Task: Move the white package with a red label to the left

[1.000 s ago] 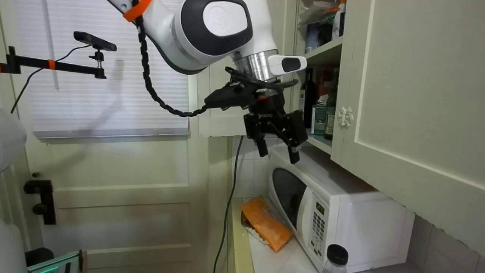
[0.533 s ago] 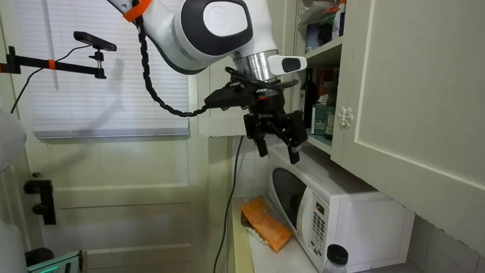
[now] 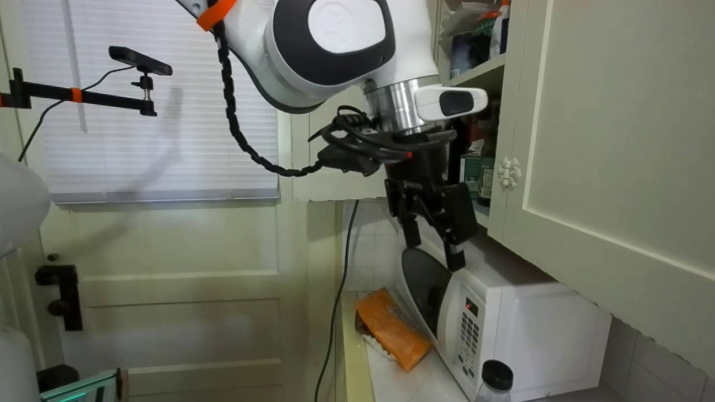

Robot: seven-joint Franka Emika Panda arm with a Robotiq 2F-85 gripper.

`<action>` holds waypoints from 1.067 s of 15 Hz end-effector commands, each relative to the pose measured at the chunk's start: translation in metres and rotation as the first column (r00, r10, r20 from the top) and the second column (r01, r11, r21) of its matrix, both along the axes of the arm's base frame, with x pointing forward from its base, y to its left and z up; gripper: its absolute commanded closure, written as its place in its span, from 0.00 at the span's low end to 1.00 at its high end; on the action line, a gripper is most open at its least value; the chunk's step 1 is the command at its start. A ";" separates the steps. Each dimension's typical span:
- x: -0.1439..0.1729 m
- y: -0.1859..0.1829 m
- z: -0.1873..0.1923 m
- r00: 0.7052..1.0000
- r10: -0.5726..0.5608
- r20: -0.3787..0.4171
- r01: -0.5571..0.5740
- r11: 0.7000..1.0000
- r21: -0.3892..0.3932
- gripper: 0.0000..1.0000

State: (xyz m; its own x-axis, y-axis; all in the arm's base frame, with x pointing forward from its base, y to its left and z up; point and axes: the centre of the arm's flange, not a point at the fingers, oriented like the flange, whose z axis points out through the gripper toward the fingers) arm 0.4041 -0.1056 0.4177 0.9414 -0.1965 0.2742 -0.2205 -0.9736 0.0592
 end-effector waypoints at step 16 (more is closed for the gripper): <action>-0.021 -0.114 -0.137 0.860 -0.509 0.029 0.499 0.853 0.150 0.00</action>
